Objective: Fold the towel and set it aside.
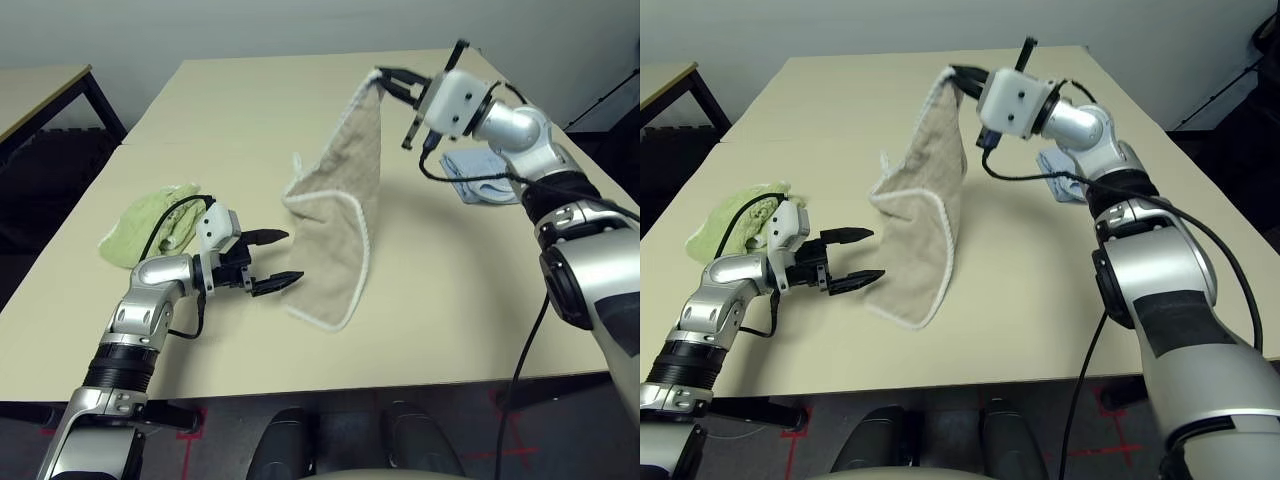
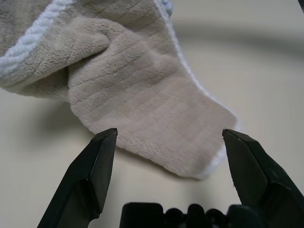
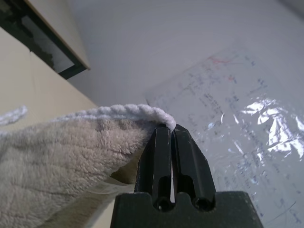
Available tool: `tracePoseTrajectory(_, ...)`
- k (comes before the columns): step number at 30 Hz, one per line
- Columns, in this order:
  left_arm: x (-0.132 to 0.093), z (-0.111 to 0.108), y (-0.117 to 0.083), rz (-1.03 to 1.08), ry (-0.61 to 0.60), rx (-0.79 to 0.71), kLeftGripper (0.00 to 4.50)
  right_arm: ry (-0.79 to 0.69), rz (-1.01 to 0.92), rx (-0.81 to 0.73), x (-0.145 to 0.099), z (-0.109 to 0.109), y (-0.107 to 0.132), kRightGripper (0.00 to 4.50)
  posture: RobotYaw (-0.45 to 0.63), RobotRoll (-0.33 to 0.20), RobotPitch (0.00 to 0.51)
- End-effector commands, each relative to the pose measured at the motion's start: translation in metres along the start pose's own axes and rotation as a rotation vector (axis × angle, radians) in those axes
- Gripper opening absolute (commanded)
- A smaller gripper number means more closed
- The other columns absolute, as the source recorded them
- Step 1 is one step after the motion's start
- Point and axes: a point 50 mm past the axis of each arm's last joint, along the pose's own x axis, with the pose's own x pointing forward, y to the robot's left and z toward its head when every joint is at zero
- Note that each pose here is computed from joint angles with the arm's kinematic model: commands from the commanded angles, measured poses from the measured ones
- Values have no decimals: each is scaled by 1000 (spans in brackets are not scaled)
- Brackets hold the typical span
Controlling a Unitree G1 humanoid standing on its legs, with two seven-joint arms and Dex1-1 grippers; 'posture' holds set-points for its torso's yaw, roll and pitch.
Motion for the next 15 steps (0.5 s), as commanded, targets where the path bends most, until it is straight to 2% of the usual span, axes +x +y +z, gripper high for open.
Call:
tracePoseTrajectory(1,2,0,3,9,7,-7,4500,-56,-92,-27,2,11,-23,79,2,0,54)
tracePoseTrajectory(9,7,-2,3,22,-4,-20,4500,-74,-179,-31,3,18,-44,79,-6,0,53)
tracePoseTrajectory(12,9,-2,3,28,-9,-29,4500,-44,-99,-15,2,11,-32,79,-5,0,55)
tracePoseTrajectory(15,11,-2,3,34,-20,-49,4500,-24,-97,15,2,8,-29,79,-4,0,55)
